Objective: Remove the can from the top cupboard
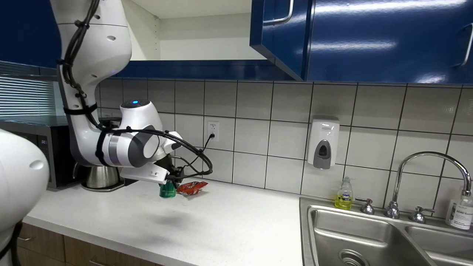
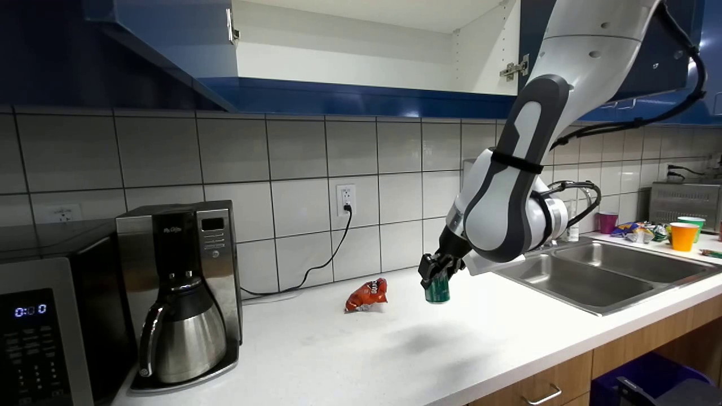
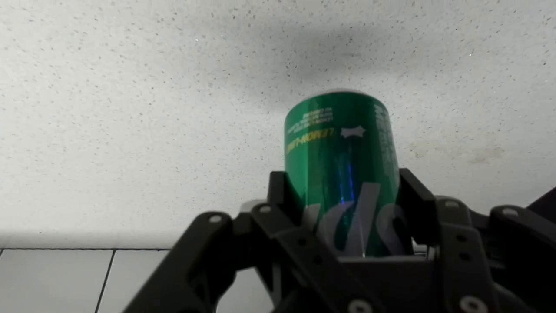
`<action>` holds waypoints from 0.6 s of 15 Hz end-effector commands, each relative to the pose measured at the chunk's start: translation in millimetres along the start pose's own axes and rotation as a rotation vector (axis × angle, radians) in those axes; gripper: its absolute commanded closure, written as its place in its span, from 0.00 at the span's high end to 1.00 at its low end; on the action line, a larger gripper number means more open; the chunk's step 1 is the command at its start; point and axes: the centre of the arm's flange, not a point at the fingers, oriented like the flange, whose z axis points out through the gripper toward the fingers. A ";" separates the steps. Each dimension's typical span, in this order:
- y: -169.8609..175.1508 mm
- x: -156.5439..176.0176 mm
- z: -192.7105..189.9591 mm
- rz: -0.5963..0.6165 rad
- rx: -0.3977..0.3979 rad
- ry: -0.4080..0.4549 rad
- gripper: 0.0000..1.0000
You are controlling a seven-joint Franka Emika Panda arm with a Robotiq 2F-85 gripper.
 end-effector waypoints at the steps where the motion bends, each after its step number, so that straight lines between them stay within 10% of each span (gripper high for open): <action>1: 1.1 -2.1 3.0 0.011 -0.003 0.025 0.38; 9: 12.0 6.6 34.2 0.044 -0.012 0.051 0.38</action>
